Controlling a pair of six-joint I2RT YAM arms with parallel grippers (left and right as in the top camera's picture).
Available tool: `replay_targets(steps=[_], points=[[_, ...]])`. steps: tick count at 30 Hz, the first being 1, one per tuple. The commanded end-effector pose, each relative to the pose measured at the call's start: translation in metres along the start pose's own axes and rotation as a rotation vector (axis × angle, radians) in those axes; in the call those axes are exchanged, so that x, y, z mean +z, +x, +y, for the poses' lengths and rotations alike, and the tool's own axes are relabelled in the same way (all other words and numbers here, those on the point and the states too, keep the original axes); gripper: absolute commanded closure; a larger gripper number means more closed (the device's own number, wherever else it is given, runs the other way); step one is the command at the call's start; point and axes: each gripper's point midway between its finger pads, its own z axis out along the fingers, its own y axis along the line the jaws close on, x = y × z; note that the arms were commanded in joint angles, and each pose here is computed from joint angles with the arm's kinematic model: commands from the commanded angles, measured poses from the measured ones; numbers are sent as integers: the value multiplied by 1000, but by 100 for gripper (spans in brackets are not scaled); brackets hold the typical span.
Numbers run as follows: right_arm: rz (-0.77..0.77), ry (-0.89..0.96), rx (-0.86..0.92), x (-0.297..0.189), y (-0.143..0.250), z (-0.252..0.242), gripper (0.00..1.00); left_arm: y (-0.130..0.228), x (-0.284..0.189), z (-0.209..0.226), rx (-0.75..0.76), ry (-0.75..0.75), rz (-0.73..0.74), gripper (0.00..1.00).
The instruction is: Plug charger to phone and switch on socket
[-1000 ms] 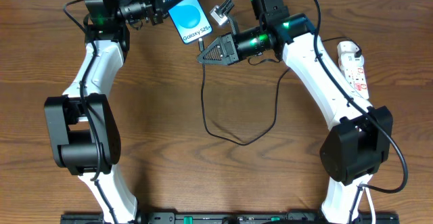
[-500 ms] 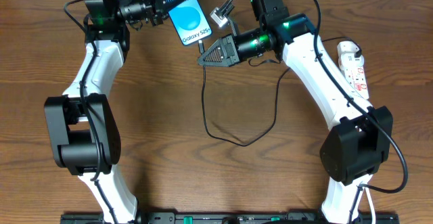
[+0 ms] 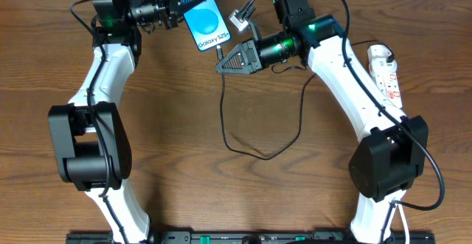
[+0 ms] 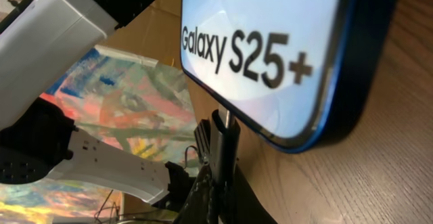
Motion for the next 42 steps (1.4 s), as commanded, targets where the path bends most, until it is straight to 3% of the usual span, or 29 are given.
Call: replay_targets(steps=[1,42], points=[[2,-55,-59,-2,1,16,99,2,0,-16,48,13,16,93],[39,-21,-65,8,11,14,99,12,-1,-18,67,21,71,92]])
